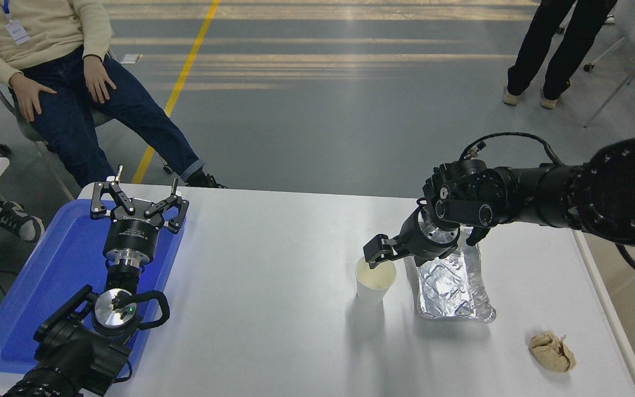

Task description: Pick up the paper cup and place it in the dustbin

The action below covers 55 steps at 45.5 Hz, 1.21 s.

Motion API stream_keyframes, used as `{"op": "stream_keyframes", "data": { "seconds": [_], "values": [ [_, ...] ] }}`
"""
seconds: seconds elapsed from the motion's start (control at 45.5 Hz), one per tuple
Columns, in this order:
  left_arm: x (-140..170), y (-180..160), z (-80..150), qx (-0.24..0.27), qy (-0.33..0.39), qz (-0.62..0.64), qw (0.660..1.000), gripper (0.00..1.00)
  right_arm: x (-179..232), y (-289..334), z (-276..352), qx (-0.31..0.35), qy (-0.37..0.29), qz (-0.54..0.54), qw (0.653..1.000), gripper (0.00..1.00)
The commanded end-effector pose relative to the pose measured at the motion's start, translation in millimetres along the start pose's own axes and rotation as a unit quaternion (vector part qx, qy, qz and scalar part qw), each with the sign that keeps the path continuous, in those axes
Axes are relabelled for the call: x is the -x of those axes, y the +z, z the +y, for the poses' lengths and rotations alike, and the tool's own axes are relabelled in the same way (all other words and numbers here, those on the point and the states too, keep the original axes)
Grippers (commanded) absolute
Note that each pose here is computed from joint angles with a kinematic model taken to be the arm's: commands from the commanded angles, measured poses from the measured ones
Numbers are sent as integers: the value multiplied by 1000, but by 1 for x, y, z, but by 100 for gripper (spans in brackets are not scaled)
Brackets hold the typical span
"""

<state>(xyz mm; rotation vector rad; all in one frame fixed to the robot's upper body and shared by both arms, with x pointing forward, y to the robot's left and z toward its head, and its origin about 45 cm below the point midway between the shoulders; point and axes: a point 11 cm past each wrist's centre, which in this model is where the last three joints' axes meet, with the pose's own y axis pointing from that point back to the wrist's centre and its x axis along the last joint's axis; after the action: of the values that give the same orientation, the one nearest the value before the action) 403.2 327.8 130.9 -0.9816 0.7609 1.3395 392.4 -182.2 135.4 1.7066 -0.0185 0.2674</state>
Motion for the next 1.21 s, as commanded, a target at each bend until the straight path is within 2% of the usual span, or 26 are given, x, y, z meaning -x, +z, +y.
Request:
{"op": "stream_keyframes", "data": {
  "seconds": [0.0, 0.154, 0.242, 0.264, 0.308, 0.33, 0.418, 0.505, 0.593, 1.011, 1.187],
  "values": [
    [0, 0, 0, 0, 0, 0, 1000, 100, 5, 12, -13, 14, 4, 6, 1000, 100],
    [0, 0, 0, 0, 0, 0, 1000, 100, 5, 13, -15, 13, 15, 3, 1000, 96],
    [0, 0, 0, 0, 0, 0, 1000, 100, 3, 14, -16, 12, 23, -4, 1000, 86],
    [0, 0, 0, 0, 0, 0, 1000, 100, 3, 15, -17, 12, 25, -4, 1000, 80],
    [0, 0, 0, 0, 0, 0, 1000, 100, 3, 15, -17, 12, 26, -6, 1000, 58],
    [0, 0, 0, -1, 0, 0, 1000, 100, 3, 15, -17, 12, 26, -6, 1000, 50],
    [0, 0, 0, -1, 0, 0, 1000, 100, 3, 16, -18, 12, 25, -5, 1000, 32],
    [0, 0, 0, -1, 0, 0, 1000, 100, 3, 15, -17, 10, 25, -7, 1000, 23],
    [0, 0, 0, 0, 0, 1, 1000, 100, 3, 11, -18, 2, 26, -11, 1000, 1],
    [0, 0, 0, 0, 0, 1, 1000, 100, -12, 3, -4, -3, 38, -4, 999, 0],
    [0, -1, 0, -1, 0, 2, 1000, 100, -28, -14, 19, -29, 39, -30, 998, 0]
  ]
}}
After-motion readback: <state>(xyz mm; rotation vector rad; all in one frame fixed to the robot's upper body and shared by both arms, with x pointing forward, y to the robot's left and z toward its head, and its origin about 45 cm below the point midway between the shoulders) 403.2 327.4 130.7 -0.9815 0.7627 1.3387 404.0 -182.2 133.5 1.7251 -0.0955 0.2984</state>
